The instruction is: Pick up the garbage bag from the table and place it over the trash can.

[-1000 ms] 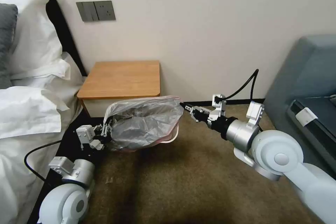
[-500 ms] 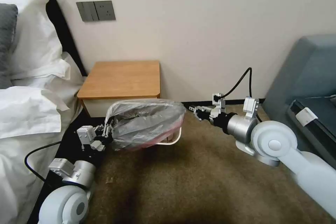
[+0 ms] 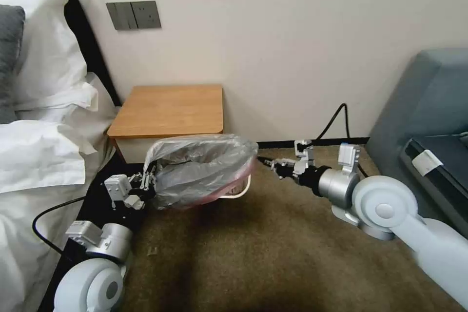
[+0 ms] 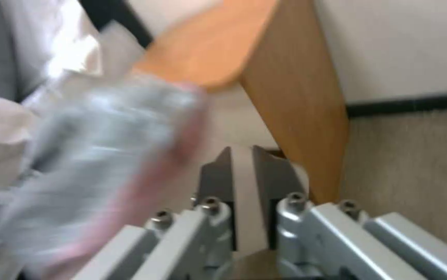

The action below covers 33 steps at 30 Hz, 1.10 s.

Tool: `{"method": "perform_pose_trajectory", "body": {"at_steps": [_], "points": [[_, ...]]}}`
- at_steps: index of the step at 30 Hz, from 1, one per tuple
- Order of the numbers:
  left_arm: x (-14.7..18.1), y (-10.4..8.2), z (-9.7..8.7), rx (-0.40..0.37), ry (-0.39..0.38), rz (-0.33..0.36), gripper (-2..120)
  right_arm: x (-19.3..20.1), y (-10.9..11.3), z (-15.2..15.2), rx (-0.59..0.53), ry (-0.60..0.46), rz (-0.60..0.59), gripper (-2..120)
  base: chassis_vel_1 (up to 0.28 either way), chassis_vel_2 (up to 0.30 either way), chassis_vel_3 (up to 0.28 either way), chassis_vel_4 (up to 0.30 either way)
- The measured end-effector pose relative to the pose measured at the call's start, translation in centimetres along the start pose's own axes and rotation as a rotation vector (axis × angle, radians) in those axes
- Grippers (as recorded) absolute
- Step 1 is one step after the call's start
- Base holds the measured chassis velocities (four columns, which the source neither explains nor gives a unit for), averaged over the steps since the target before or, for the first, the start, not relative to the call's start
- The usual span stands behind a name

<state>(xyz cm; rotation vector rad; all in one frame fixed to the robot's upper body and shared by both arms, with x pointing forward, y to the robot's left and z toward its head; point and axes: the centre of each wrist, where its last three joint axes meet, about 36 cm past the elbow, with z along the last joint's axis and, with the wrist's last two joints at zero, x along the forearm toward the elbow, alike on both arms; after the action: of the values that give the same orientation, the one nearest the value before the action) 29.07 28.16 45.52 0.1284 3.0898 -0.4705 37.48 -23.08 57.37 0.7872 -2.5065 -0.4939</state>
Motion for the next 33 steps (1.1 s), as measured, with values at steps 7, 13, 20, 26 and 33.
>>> {"method": "perform_pose_trajectory", "body": {"at_steps": [7, 13, 20, 26, 33], "points": [[-0.4, -0.2, -0.5, -0.004, -0.003, -0.049, 9, 3.7, 6.1, -0.3, -0.089, 0.003, -0.099, 43, 0.0, 0.0, 0.0, 0.0], [-0.4, -0.5, -1.0, 0.011, 0.009, -0.063, 9, 3.9, 6.7, 2.4, -0.228, 0.092, -0.094, 63, 0.0, 0.0, 0.0, 0.0], [-0.4, -0.5, -1.4, 0.01, 0.012, -0.061, 9, 3.5, 7.2, 3.3, -0.392, 0.074, -0.164, 88, 0.0, 0.0, 0.0, 0.0], [-0.4, -0.6, -1.3, -0.01, 0.003, -0.057, 9, 3.2, 7.6, 1.9, -0.53, 0.045, -0.175, 100, 0.0, 0.0, 0.0, 0.0], [-0.4, -0.7, -1.4, -0.037, -0.017, -0.049, 9, 2.3, 8.0, 2.2, -0.578, 0.056, -0.155, 100, 0.0, 0.0, 0.0, 0.0]]}}
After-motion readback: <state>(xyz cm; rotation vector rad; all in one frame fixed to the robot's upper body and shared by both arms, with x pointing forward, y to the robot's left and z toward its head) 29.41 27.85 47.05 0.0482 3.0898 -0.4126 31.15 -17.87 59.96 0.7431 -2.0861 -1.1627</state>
